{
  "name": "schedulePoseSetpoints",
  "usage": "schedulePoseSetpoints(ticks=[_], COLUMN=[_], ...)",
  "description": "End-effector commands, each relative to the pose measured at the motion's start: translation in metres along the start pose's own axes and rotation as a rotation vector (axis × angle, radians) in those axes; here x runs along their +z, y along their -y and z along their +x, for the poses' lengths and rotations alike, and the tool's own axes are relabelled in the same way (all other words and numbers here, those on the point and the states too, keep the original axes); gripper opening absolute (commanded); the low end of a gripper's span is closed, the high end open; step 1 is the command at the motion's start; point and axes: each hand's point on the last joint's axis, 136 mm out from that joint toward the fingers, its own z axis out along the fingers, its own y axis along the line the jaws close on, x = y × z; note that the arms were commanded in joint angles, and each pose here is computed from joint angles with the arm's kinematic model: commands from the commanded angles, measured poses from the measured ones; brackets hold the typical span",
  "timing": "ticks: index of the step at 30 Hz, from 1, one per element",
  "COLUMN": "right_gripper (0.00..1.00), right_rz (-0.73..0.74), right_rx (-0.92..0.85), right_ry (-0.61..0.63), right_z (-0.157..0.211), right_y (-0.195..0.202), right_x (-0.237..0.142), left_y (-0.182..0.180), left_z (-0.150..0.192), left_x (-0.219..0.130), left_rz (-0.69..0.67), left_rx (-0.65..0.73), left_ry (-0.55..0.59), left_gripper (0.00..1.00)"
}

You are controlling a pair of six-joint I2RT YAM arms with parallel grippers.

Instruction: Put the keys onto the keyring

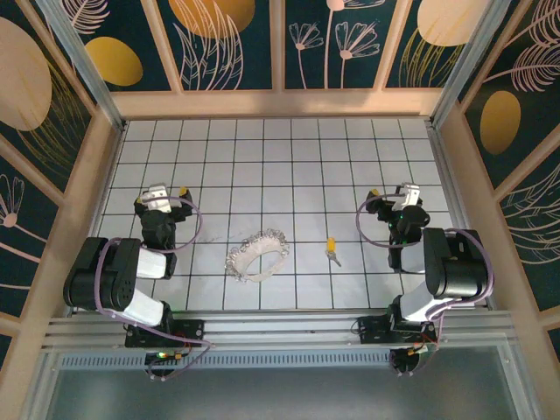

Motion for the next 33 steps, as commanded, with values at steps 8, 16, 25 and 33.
schedulePoseSetpoints(ticks=[8, 16, 25, 33], right_gripper=[0.99, 0.99, 0.99, 0.99], right_rz=[-0.005, -0.006, -0.008, 0.056], right_rx=[-0.016, -0.015, -0.015, 0.021], right_ry=[0.052, 0.052, 0.053, 0.040], right_z=[-0.016, -0.016, -0.017, -0.035], right_y=[-0.002, -0.002, -0.002, 0.007], right_x=[0.003, 0.003, 0.003, 0.000], left_y=[0.000, 0.001, -0.001, -0.008], left_z=[-0.014, -0.011, -0.013, -0.030], left_x=[0.002, 0.007, 0.003, 0.006], left_rz=[0.004, 0.021, 0.018, -0.037], left_rx=[-0.013, -0.016, -0.019, -0.027], left_ry=[0.048, 0.026, 0.041, 0.012], left_gripper=[0.99, 0.99, 0.99, 0.99])
